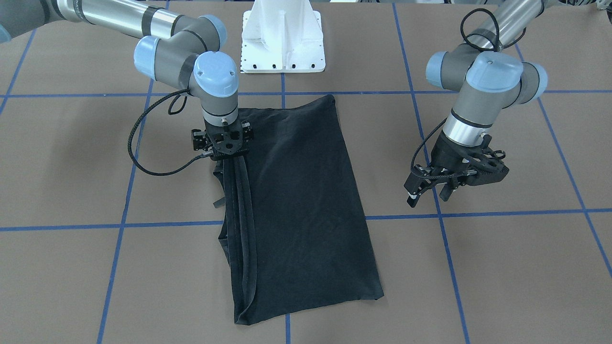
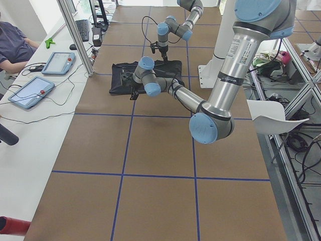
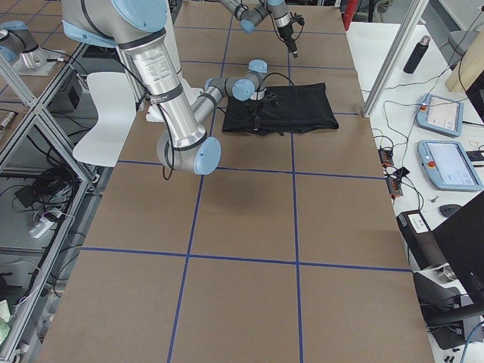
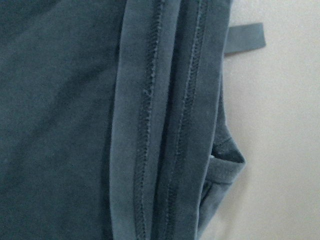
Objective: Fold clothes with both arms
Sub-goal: 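Slide the right gripper along the folded edge away from the robot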
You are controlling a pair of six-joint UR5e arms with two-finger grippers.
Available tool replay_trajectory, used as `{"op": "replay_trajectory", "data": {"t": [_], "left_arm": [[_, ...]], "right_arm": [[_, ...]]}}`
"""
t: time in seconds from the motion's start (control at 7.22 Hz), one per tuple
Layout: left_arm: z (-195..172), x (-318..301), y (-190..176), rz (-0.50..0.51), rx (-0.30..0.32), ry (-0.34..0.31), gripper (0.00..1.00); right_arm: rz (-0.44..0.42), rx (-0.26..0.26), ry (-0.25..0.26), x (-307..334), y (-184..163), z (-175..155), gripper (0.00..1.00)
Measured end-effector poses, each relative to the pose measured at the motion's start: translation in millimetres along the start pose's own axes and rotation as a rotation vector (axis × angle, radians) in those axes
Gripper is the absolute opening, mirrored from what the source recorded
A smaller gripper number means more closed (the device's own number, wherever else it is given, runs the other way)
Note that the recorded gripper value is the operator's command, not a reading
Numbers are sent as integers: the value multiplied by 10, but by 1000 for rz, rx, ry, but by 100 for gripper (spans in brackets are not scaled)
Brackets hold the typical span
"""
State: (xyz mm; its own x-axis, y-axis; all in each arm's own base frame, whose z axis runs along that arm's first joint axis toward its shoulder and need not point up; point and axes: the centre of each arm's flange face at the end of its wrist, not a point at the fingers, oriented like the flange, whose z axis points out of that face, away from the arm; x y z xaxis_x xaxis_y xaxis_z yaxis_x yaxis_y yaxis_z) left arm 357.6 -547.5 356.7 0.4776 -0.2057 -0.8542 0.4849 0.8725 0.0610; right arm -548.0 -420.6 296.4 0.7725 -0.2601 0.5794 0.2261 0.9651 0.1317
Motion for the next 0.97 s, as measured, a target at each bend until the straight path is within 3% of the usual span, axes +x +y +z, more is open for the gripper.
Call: {"op": "replay_trajectory", "data": {"t": [0.97], "left_arm": [[-6,28,5,-4,1,5,100]], "right_arm": [[0,-18,35,640,-193,-20,98]]}}
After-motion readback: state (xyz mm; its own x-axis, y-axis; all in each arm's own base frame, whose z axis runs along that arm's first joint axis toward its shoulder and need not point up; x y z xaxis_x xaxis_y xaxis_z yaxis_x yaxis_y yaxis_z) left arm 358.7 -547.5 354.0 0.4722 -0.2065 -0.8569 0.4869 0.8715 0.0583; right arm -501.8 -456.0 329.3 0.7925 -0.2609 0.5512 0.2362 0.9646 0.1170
